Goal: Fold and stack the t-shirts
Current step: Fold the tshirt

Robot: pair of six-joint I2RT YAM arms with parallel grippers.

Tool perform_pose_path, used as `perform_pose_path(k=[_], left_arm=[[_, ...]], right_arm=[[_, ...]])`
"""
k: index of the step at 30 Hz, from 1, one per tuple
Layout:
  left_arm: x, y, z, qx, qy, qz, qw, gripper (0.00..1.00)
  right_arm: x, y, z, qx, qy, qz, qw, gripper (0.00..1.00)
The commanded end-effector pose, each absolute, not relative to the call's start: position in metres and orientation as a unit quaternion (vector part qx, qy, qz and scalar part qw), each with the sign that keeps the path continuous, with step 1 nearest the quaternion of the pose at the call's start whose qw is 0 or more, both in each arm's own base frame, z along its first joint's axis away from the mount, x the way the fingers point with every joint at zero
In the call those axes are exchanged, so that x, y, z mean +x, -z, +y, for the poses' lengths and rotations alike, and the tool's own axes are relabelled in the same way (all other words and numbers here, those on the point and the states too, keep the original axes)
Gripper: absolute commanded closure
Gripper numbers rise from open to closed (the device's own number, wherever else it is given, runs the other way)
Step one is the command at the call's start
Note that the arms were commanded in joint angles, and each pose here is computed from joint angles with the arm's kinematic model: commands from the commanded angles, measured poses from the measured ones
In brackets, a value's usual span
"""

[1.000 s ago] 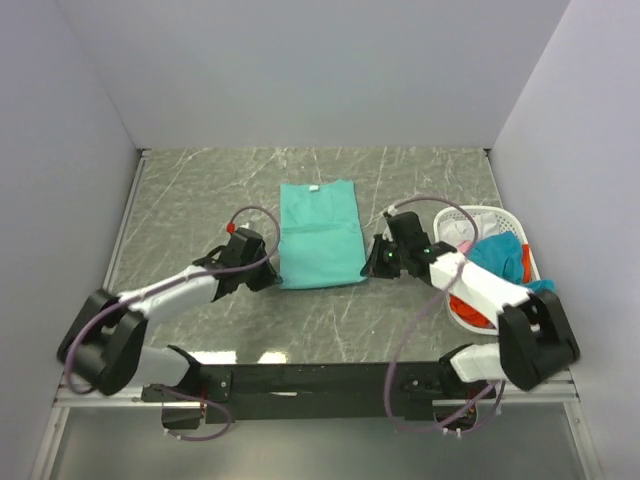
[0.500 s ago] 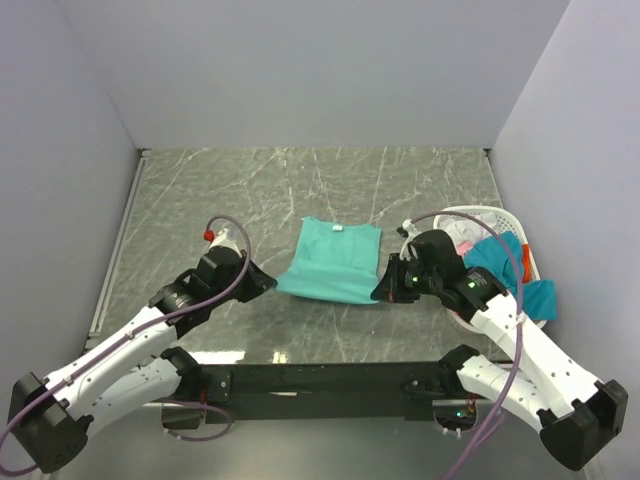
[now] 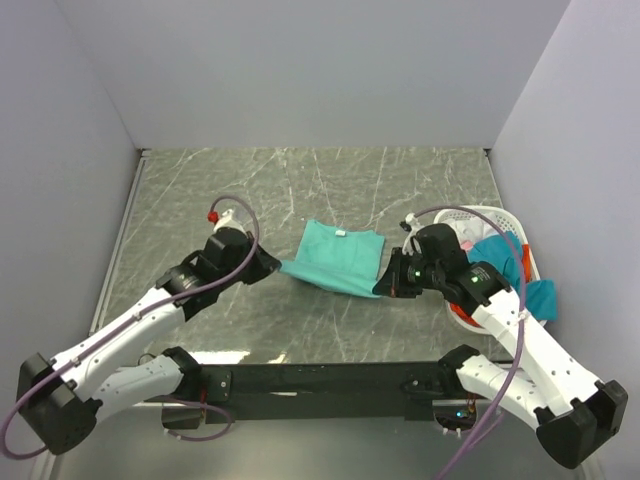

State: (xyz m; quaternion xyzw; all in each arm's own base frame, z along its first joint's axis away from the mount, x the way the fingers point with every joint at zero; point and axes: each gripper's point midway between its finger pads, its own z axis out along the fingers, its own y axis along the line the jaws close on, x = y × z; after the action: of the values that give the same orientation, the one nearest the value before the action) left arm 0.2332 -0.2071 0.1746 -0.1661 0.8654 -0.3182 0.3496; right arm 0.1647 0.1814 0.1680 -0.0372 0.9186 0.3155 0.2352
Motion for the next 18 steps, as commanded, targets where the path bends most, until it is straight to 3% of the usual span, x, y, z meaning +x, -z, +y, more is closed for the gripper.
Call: perform_pose_path(k=[1, 18], left_arm=[[0.262, -0.203, -0.206, -0.168, 0.297, 0.849, 0.403, 0.99], [0.348, -0.212, -0.221, -0.16, 0.271, 0.853, 0.416, 0.99]], right_arm=[[0.183, -0.186, 0.176, -0.034, -0.306, 0.911, 0.273, 1.0], [0.247, -0.201, 0.167, -0.01, -0.321, 0.9, 0.296, 1.0]])
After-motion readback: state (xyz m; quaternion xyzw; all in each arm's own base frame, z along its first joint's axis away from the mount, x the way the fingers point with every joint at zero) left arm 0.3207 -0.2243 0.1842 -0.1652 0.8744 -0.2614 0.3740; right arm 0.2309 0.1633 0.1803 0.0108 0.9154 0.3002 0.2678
